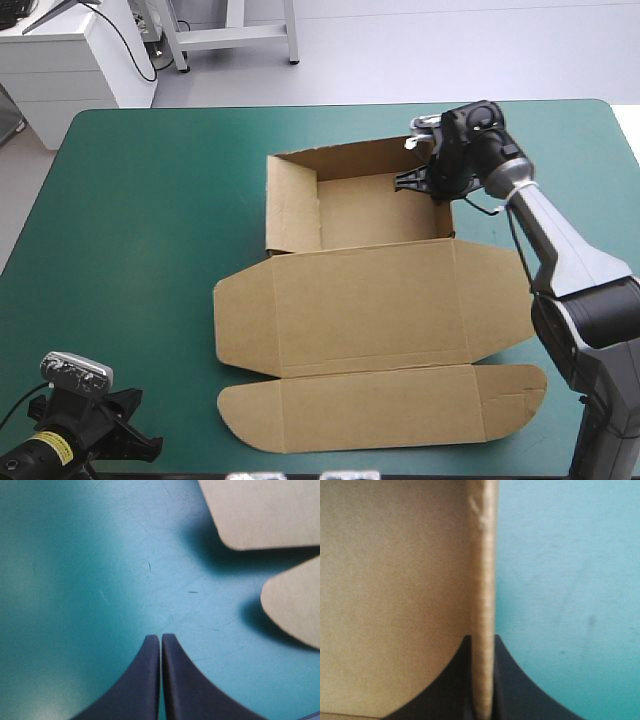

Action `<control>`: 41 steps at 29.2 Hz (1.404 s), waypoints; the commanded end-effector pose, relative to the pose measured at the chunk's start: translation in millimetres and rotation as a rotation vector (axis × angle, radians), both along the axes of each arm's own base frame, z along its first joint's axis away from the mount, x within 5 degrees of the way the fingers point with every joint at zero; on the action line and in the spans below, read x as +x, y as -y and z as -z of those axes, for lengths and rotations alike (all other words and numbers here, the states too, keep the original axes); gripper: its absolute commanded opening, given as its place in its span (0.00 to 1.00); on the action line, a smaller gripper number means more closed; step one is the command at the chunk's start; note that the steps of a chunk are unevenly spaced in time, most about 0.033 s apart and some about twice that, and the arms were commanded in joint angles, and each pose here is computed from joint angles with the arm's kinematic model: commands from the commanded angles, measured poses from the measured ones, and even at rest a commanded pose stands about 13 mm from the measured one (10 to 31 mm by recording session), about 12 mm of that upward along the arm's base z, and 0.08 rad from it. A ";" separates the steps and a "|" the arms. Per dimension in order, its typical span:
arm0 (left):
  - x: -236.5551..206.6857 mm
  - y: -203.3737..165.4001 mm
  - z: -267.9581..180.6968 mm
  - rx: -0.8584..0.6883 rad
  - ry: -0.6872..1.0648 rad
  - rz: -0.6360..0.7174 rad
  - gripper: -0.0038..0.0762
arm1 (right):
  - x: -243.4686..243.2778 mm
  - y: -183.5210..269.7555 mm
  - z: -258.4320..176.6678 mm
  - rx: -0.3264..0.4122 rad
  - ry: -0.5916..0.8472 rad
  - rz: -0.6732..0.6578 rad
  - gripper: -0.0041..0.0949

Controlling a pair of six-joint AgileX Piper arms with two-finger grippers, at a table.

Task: Fold the box

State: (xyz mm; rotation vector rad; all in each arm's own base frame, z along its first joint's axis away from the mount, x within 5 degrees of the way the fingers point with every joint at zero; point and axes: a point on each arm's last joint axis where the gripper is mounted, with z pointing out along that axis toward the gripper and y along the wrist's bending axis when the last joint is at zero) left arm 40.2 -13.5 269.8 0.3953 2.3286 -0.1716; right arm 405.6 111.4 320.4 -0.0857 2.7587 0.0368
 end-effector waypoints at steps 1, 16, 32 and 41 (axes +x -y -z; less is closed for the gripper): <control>3.8 1.8 -10.4 -0.026 0.064 0.005 0.04 | -14.7 44.5 -51.8 -0.009 0.129 0.059 0.02; 3.8 1.8 -10.4 -0.026 0.064 0.005 0.04 | -40.7 226.4 -72.7 -0.091 0.169 0.428 0.02; 3.7 1.5 -10.2 -0.022 0.062 0.004 0.04 | -36.3 301.1 -21.3 -0.081 0.042 0.576 0.02; 3.7 1.5 -9.3 -0.019 0.054 0.004 0.04 | -26.0 311.3 7.3 -0.128 -0.041 0.558 0.04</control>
